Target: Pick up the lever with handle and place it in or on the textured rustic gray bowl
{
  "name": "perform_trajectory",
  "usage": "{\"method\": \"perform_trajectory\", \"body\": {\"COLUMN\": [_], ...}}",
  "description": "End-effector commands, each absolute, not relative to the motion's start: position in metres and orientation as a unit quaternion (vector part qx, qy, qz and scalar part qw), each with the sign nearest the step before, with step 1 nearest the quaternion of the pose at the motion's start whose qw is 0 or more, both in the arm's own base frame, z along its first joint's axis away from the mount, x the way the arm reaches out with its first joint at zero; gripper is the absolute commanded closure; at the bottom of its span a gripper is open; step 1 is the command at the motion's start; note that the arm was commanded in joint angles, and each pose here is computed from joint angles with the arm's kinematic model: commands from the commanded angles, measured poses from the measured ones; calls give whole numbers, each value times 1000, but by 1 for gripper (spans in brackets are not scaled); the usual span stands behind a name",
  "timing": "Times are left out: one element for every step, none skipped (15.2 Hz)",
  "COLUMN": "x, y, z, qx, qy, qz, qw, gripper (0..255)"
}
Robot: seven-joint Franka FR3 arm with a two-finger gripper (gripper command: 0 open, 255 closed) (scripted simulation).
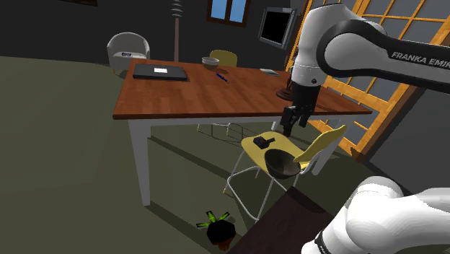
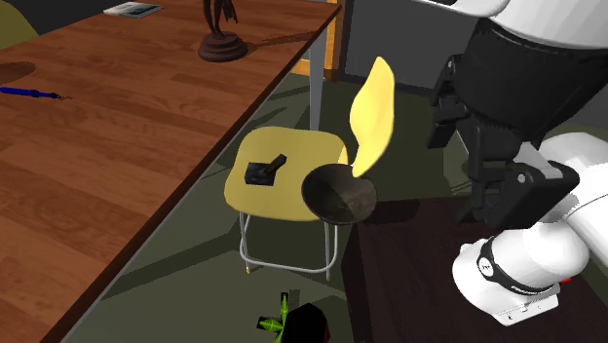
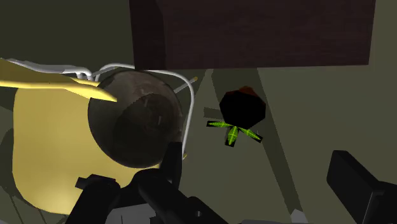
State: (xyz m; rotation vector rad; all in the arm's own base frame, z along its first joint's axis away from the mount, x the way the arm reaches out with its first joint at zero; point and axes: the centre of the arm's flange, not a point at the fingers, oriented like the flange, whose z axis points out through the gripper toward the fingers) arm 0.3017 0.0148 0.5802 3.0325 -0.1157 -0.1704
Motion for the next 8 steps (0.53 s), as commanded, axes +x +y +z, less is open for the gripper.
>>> {"method": "perform_trajectory", "body": {"x": [302, 308, 313, 319, 325, 331, 337, 343], "y": [15, 5, -4, -13, -23, -32, -42, -51], "z": [580, 573, 566, 558, 551, 544, 536, 529], "qx": [996, 996, 997, 997, 997, 997, 997, 997], "qy": [-38, -39, -40, -42, -43, -44, -45, -46], "qz": [-56, -55, -54, -53, -52, -51, -50, -49], "qw": [51, 50, 49, 47, 46, 45, 44, 43], "gripper": [0, 0, 0, 0, 0, 0, 0, 0]}}
